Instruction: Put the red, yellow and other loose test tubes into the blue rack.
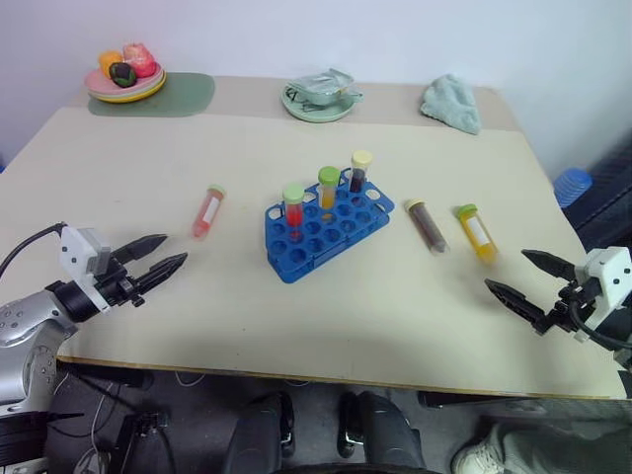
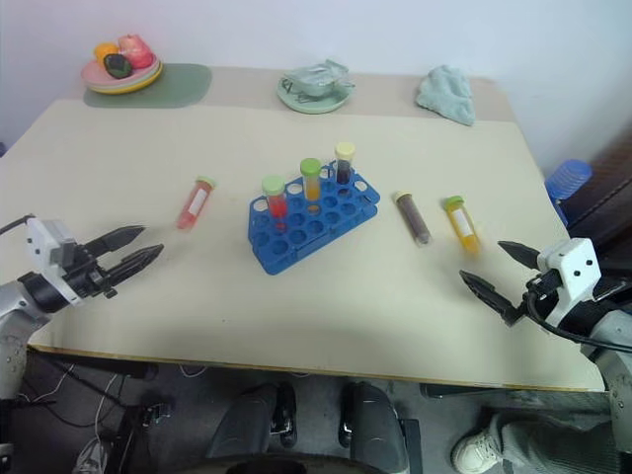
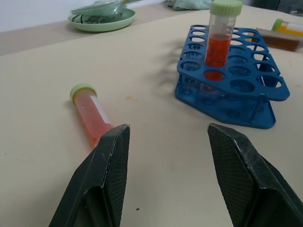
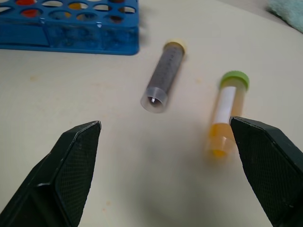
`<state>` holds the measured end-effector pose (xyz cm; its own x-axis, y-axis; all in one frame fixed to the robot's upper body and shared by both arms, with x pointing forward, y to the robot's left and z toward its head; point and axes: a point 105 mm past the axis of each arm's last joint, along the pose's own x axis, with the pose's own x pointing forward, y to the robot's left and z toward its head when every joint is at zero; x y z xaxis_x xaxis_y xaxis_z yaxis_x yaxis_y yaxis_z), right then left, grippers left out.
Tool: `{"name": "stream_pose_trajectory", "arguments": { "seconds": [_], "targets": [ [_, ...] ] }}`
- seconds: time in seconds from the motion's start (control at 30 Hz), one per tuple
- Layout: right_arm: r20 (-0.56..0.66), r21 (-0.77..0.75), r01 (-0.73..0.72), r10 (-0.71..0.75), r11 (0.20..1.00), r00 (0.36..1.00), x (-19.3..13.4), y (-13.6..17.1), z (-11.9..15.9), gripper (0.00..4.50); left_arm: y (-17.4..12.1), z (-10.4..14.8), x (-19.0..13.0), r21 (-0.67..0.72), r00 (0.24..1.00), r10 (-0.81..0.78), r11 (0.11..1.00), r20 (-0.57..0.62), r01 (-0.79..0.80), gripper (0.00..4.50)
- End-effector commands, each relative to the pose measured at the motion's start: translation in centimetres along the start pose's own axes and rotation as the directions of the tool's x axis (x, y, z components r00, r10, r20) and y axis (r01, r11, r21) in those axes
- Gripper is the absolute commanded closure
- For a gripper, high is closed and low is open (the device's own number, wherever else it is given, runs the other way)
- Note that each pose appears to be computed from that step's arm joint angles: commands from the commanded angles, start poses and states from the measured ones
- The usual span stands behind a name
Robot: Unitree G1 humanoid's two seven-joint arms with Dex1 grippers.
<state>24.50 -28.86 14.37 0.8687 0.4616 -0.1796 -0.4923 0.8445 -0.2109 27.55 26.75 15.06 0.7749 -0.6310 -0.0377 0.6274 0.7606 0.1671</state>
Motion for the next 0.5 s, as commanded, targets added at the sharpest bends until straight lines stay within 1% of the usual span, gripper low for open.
{"name": "stream_pose_trajectory", "arguments": {
  "seconds": [0.03,0.13,0.2,0.33,0.43,0.5],
  "targets": [
    [0.035,-0.019,-0.003,0.004,1.000,0.999,-0.2,0.2,0.5,0.04,0.0,0.8,-0.4,0.017,1.000,0.001,1.000,0.020,-0.002,1.86],
    [0.051,-0.032,-0.013,0.015,0.999,0.999,0.0,0.4,0.5,0.04,-0.2,0.7,-0.4,0.004,1.000,0.005,1.000,0.019,-0.005,1.86],
    [0.060,-0.039,-0.008,0.010,0.999,0.998,0.3,0.5,0.5,0.04,-0.6,1.0,-0.2,-0.009,0.999,-0.019,1.000,0.044,0.020,1.86],
    [0.080,-0.049,-0.012,0.016,0.999,0.997,1.0,0.9,1.1,0.04,-0.9,1.3,0.0,-0.007,0.998,-0.029,1.000,0.047,0.029,1.86],
    [0.085,-0.037,-0.026,0.029,0.999,0.996,1.8,1.1,1.7,0.04,-1.4,2.3,0.8,-0.001,0.995,-0.062,0.998,0.082,0.063,1.86],
    [0.078,-0.040,-0.008,0.011,0.999,0.997,2.5,0.7,2.2,0.04,-2.0,3.0,1.5,-0.009,0.989,-0.102,0.995,0.106,0.103,1.86]
  ]
}}
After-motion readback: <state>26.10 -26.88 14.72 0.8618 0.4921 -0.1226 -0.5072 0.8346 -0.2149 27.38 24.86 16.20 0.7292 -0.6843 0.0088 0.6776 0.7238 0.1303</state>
